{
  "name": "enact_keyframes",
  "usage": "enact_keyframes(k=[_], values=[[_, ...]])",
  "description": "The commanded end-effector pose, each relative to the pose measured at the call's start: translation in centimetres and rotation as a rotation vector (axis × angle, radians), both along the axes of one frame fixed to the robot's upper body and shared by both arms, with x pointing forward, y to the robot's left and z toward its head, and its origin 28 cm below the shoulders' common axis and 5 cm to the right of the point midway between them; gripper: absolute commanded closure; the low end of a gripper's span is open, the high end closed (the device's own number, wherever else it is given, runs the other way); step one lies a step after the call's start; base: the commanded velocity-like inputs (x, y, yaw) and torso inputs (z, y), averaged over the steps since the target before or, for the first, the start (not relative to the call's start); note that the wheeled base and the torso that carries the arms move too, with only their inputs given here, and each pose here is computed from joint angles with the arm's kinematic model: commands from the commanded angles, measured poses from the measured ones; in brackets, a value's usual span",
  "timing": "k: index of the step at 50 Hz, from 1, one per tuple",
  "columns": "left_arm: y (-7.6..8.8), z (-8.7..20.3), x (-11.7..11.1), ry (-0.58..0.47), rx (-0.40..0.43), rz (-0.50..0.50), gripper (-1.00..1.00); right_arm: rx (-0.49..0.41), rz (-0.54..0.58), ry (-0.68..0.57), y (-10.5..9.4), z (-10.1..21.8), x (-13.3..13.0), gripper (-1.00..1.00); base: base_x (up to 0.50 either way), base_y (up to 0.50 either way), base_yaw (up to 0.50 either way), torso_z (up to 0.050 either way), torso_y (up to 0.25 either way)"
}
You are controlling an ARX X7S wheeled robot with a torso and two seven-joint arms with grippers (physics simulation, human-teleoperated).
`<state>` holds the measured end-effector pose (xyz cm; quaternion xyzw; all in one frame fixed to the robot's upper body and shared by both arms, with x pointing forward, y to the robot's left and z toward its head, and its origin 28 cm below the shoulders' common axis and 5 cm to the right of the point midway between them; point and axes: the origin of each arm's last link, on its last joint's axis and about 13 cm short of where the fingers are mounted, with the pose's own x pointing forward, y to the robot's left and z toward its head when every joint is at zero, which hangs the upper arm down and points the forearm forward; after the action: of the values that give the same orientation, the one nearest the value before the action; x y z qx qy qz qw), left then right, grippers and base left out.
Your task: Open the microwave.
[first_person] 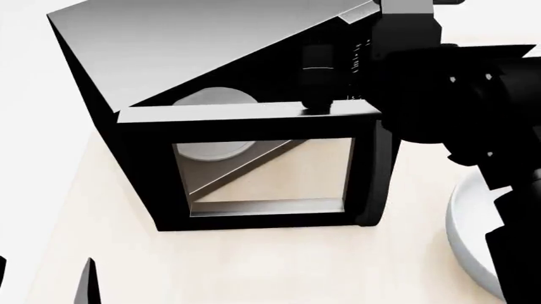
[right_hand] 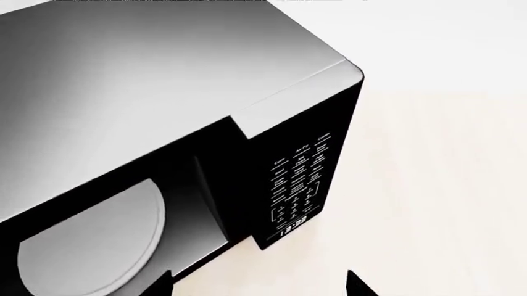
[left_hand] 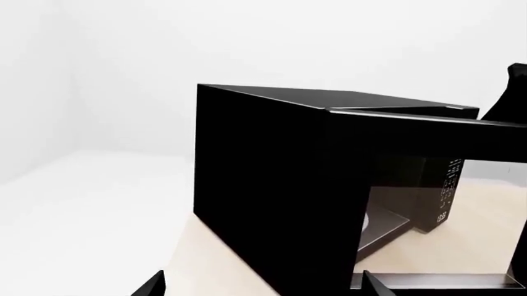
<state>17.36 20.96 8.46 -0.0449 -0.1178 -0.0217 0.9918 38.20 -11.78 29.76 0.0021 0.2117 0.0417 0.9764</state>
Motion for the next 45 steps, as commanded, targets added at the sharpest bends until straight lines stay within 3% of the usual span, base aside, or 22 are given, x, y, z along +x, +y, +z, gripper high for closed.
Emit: enact_keyframes(k=[1, 45], values=[[0.0, 0.1, -0.1, -0.003, -0.001, 0.0, -1.0, -0.002, 0.005, 0.025, 0.1, -0.9, 0.1, -1.0, 0.0, 0.0, 0.0, 0.0, 0.0], [-0.1, 0.3, -0.2, -0.009, 0.001, -0.003, -1.0, 0.024, 0.089, 0.101, 0.2, -2.1, -3.0, -1.0, 0.0, 0.0, 0.0, 0.0, -0.001]])
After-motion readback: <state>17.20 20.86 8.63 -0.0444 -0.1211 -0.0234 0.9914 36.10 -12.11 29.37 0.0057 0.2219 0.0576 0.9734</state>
